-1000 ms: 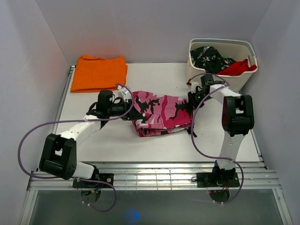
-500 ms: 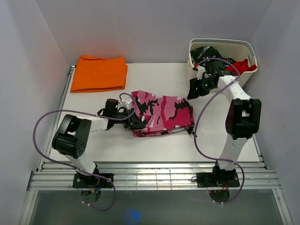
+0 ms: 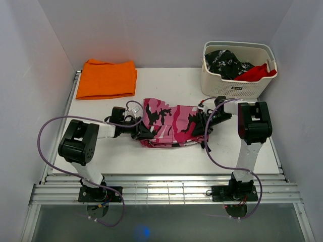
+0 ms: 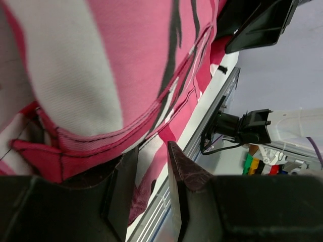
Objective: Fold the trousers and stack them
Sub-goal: Fold the trousers
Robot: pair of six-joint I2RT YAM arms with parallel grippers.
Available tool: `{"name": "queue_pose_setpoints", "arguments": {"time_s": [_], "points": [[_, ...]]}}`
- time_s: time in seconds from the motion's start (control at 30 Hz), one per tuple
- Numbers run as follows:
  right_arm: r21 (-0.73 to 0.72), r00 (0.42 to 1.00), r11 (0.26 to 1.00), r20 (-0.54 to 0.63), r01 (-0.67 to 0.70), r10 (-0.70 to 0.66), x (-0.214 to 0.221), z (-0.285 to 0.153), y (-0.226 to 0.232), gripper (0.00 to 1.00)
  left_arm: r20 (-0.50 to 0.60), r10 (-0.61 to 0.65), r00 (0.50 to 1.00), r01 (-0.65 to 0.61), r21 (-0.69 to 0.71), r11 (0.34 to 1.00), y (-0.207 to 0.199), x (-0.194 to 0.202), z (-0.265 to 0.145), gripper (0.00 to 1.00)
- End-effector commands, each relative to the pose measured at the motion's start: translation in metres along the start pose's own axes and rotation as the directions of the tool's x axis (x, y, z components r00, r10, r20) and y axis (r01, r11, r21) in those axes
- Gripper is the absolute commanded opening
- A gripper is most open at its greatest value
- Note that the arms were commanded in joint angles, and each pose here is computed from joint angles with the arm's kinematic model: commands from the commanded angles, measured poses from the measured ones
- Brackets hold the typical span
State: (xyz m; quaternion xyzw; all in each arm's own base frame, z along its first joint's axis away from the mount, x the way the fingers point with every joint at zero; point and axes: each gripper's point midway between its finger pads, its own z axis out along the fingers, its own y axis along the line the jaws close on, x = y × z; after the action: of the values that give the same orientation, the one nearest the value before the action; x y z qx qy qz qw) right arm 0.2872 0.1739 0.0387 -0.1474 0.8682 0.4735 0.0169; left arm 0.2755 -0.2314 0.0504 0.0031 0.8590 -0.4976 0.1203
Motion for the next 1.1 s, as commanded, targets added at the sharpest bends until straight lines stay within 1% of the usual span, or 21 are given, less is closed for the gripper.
{"name": "queue_pose_setpoints", "arguments": {"time_s": [0.0, 0.17, 0.27, 0.33, 0.37, 0.4, 0.43, 0.47, 0.5, 0.53, 0.6, 0.63, 0.7, 0.73, 0.8, 0.83, 0.87, 0.9, 0.93, 1.0, 1.07], "points": [[0.080, 0.999, 0.996, -0.026, -0.036, 0.038, 0.015, 0.004, -0.024, 0.48, 0.032, -0.163, 0.986, 0.166, -0.231, 0.959, 0.073, 0.020, -0.008, 0.43], [0.130, 0.997, 0.989, -0.029, -0.074, 0.078, 0.021, 0.007, -0.045, 0.47, 0.044, -0.231, 0.972, 0.235, -0.266, 0.935, 0.094, 0.023, -0.011, 0.40], [0.149, 0.998, 0.988, -0.023, -0.051, 0.055, 0.017, 0.003, -0.045, 0.47, 0.046, -0.213, 0.976, 0.218, -0.262, 0.940, 0.093, 0.018, -0.013, 0.39], [0.137, 1.000, 0.990, -0.001, 0.025, -0.025, 0.004, -0.005, -0.033, 0.46, 0.005, -0.125, 0.992, 0.125, -0.104, 0.987, 0.058, 0.009, -0.013, 0.41], [0.130, 0.997, 0.989, 0.021, 0.071, -0.074, -0.004, -0.013, -0.021, 0.46, 0.007, -0.063, 0.998, 0.063, -0.024, 0.998, 0.033, 0.002, -0.019, 0.44], [0.084, 0.994, 0.992, 0.038, 0.098, -0.102, -0.008, -0.017, -0.005, 0.47, -0.020, -0.006, 1.000, 0.008, 0.099, 0.995, 0.003, 0.003, -0.026, 0.45], [0.068, 0.984, 0.984, 0.063, 0.164, -0.169, -0.019, -0.024, 0.007, 0.48, 0.008, 0.073, 0.997, -0.074, 0.158, 0.985, -0.017, -0.006, -0.033, 0.45], [0.047, 0.976, 0.979, 0.086, 0.196, -0.200, -0.025, -0.029, 0.020, 0.50, 0.042, 0.149, 0.988, -0.154, 0.199, 0.968, -0.038, -0.016, -0.041, 0.46], [0.020, 0.962, 0.970, 0.124, 0.241, -0.242, -0.033, -0.037, 0.038, 0.52, 0.081, 0.244, 0.966, -0.257, 0.248, 0.934, -0.067, -0.022, -0.055, 0.47], [0.016, 0.946, 0.958, 0.156, 0.285, -0.284, -0.045, -0.044, 0.050, 0.57, 0.107, 0.287, 0.952, -0.305, 0.259, 0.916, -0.079, -0.029, -0.060, 0.48], [0.004, 0.922, 0.942, 0.207, 0.335, -0.328, -0.058, -0.053, 0.070, 0.61, 0.152, 0.343, 0.927, -0.373, 0.267, 0.889, -0.102, -0.049, -0.068, 0.48], [0.016, 0.902, 0.930, 0.235, 0.368, -0.361, -0.068, -0.057, 0.074, 0.66, 0.171, 0.348, 0.922, -0.383, 0.249, 0.890, -0.104, -0.058, -0.068, 0.49], [0.031, 0.894, 0.931, 0.266, 0.365, -0.359, -0.083, -0.061, 0.078, 0.71, 0.198, 0.321, 0.926, -0.363, 0.234, 0.902, -0.107, -0.073, -0.066, 0.51], [0.039, 0.887, 0.926, 0.276, 0.374, -0.370, -0.090, -0.062, 0.077, 0.73, 0.202, 0.305, 0.931, -0.348, 0.230, 0.909, -0.100, -0.081, -0.059, 0.54], [0.047, 0.891, 0.930, 0.274, 0.364, -0.362, -0.100, -0.060, 0.070, 0.75, 0.217, 0.247, 0.944, -0.290, 0.198, 0.936, -0.088, -0.097, -0.050, 0.56], [0.044, 0.895, 0.934, 0.270, 0.355, -0.354, -0.103, -0.058, 0.066, 0.75, 0.238, 0.254, 0.937, -0.303, 0.200, 0.932, -0.089, -0.109, -0.047, 0.57], [0.042, 0.898, 0.936, 0.269, 0.351, -0.348, -0.105, -0.056, 0.063, 0.76, 0.230, 0.216, 0.949, -0.261, 0.185, 0.948, -0.074, -0.115, -0.036, 0.57], [0.037, 0.908, 0.944, 0.261, 0.329, -0.327, -0.106, -0.051, 0.054, 0.75, 0.235, 0.184, 0.955, -0.230, 0.190, 0.954, -0.071, -0.122, -0.032, 0.58], [0.039, 0.914, 0.947, 0.255, 0.317, -0.317, -0.106, -0.047, 0.048, 0.75, 0.265, 0.206, 0.942, -0.262, 0.200, 0.944, -0.073, -0.133, -0.030, 0.58], [0.045, 0.928, 0.958, 0.239, 0.284, -0.286, -0.102, -0.036, 0.028, 0.75, 0.262, 0.149, 0.954, -0.199, 0.179, 0.964, -0.049, -0.144, -0.013, 0.58], [0.050, 0.941, 0.968, 0.226, 0.247, -0.252, -0.098, -0.028, 0.013, 0.73, 0.266, 0.134, 0.955, -0.184, 0.176, 0.967, -0.038, -0.158, -0.002, 0.58]]}}
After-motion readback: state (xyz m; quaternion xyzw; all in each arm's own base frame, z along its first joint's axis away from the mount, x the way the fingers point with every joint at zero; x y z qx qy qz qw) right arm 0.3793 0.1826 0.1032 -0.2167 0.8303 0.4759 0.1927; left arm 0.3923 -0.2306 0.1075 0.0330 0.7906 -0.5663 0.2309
